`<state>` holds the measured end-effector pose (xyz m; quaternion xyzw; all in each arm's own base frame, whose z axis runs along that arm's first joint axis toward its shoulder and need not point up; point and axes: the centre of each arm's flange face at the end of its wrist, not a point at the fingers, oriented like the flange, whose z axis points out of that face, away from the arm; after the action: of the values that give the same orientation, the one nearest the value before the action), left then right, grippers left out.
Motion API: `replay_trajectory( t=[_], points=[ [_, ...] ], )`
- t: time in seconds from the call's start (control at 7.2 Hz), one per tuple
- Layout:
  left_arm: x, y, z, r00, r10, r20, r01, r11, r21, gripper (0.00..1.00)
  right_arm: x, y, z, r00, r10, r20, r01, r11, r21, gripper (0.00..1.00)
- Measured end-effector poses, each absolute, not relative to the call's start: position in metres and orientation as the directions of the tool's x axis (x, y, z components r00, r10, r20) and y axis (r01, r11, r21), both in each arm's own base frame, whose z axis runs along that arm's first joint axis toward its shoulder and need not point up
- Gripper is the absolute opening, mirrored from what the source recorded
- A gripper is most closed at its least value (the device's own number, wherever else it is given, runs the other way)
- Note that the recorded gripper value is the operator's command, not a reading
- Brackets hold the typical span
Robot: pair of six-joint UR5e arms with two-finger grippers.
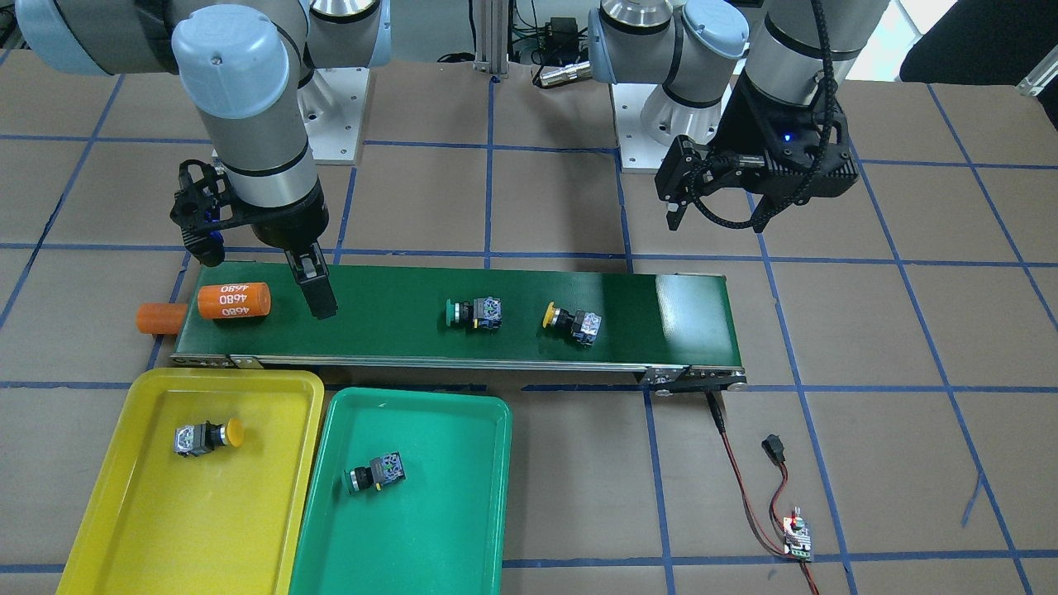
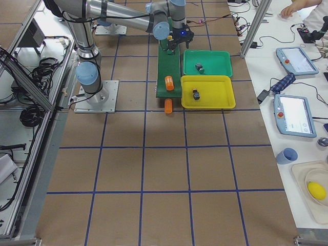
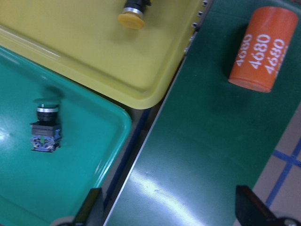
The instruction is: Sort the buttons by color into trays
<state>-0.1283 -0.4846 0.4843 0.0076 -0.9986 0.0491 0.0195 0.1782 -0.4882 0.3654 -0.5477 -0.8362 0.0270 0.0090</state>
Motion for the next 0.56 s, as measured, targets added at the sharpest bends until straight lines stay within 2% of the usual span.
replay_trajectory(
  t=[0.28,0.56],
  points=[
    [-0.128,-0.484,0.484,-0.999,-0.01,0.04,-0.014,0.995,-0.103,1.0,0.177,-0.479,0.354,-0.281,0.958,0.058,0.959,0.282,-0.017,1.0],
    [-0.126,-0.486,0.485,-0.999,-0.014,0.042,-0.018,0.994,-0.106,1.0,0.19,-0.484,0.338,-0.211,0.976,0.06,0.976,0.206,0.069,1.0]
  ],
)
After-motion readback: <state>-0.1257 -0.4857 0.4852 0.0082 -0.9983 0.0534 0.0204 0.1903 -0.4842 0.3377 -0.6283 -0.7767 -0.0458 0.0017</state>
